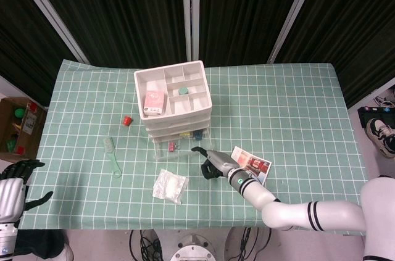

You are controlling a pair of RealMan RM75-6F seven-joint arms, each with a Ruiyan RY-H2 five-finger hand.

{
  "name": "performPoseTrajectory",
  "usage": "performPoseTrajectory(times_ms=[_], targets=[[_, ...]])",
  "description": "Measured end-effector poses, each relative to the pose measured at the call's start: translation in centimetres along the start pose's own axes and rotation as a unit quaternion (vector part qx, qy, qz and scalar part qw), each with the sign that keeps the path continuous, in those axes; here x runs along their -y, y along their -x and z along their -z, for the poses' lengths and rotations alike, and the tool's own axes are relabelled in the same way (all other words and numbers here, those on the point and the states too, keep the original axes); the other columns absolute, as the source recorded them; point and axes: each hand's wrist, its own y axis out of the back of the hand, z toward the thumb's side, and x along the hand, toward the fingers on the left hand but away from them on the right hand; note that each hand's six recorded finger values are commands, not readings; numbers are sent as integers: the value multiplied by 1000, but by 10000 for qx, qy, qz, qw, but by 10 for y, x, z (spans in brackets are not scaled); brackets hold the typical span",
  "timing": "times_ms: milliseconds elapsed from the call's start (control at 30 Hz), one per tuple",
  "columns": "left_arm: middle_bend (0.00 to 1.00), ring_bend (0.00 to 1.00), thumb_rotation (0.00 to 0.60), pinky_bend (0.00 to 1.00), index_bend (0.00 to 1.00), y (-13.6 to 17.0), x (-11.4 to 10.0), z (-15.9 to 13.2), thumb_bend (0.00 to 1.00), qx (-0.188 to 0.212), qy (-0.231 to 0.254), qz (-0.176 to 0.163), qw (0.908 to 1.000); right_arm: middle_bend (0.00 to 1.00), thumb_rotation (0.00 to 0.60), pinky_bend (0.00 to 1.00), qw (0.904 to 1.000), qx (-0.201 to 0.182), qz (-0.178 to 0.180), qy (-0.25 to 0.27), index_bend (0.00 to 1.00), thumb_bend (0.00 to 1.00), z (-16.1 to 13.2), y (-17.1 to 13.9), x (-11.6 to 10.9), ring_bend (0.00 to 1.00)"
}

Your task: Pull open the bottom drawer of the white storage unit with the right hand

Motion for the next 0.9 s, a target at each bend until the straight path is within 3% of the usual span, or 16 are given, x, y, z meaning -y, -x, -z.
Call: performPoseTrajectory(times_ms=[267,667,767,900], targets=[[251,202,600,202,303,1,0,-1,30,2,-3,2,10000,756,600,928,9993,27,-346,117,113,678,5,-21,9,755],[251,202,600,202,303,1,-1,-1,30,8,-14,-4,10000,755,600,928,9987,-33,-497,99,81,677,8,-34,13,755],[251,202,600,202,303,1,-2,-1,31,8,-6,-27,10000,752,600,928,9992,-92,-397,-40,5,631,7,-35,9,754],[251,202,600,202,303,2,-3,-1,30,-2,3,-57,10000,752,600,929,9972,-337,-137,-650,0,507,-1,-39,0,752]])
